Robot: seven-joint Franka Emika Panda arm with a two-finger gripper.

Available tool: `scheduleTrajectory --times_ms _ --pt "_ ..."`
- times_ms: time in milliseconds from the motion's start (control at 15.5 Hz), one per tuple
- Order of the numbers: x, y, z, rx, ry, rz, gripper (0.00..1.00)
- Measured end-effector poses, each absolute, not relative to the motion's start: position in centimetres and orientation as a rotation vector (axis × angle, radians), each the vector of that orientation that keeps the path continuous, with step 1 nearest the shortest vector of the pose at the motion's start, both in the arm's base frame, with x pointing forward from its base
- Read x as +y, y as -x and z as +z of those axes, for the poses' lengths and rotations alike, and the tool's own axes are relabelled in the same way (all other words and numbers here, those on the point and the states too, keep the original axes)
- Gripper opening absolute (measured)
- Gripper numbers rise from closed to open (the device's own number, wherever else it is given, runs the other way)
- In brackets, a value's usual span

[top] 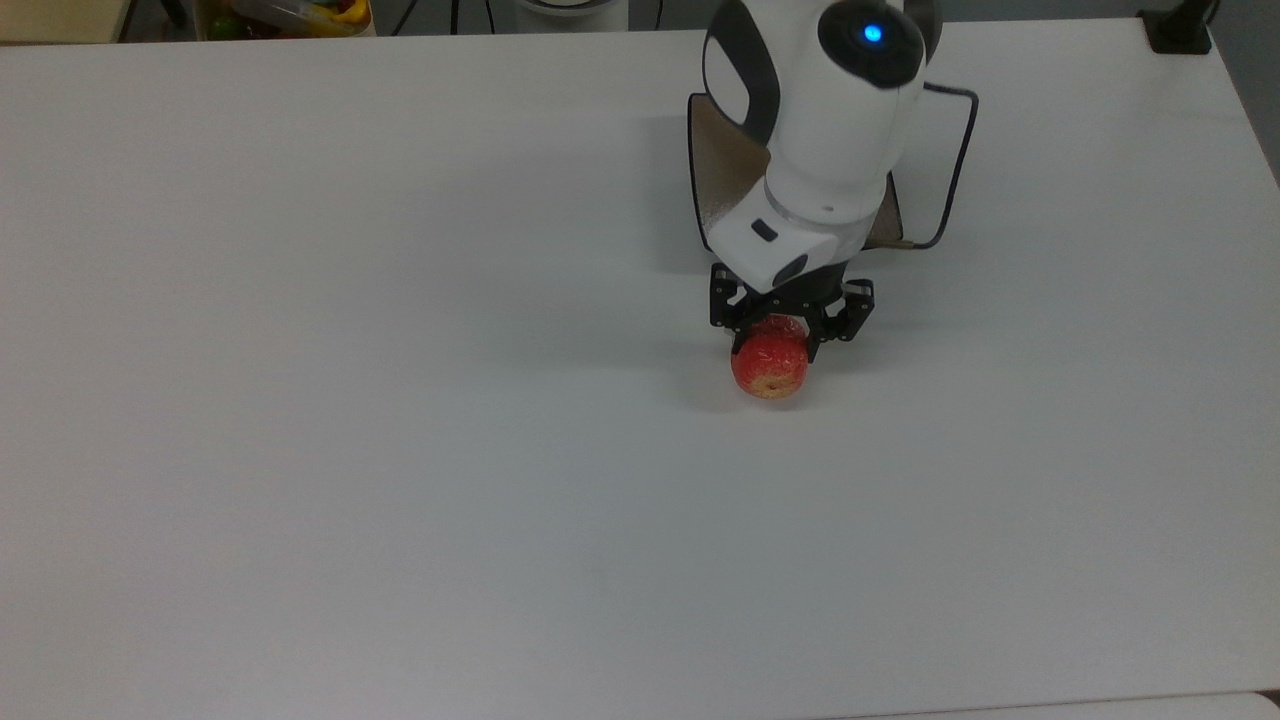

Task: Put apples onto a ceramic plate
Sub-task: 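Lift the held apple and carry it over the brown plate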

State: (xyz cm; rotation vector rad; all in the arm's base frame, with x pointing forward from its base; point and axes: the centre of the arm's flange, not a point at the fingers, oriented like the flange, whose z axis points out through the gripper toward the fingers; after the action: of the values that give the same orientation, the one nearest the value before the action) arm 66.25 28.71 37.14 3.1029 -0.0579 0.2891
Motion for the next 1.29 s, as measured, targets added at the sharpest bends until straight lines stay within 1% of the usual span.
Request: scheduleTrajectory --times_ms 129,259,453,582,776,906,1294 --pt "28.1 -66.0 40.4 -0.071 -3.108 0.351 0.69" --pt "27.5 -64.9 43.1 -0.074 -3.107 0.391 0.69" --pt "27.2 -62.0 45.1 -0.045 -3.098 0.39 0.69" --pt "27.7 -59.0 45.3 0.022 -3.085 0.336 0.69" --pt "28.2 -56.4 45.2 0.09 -3.054 0.241 0.69" --pt "28.3 -55.6 45.2 0.117 -3.037 0.193 0.69" --pt "28.4 -54.5 44.1 0.186 -3.005 0.098 0.69"
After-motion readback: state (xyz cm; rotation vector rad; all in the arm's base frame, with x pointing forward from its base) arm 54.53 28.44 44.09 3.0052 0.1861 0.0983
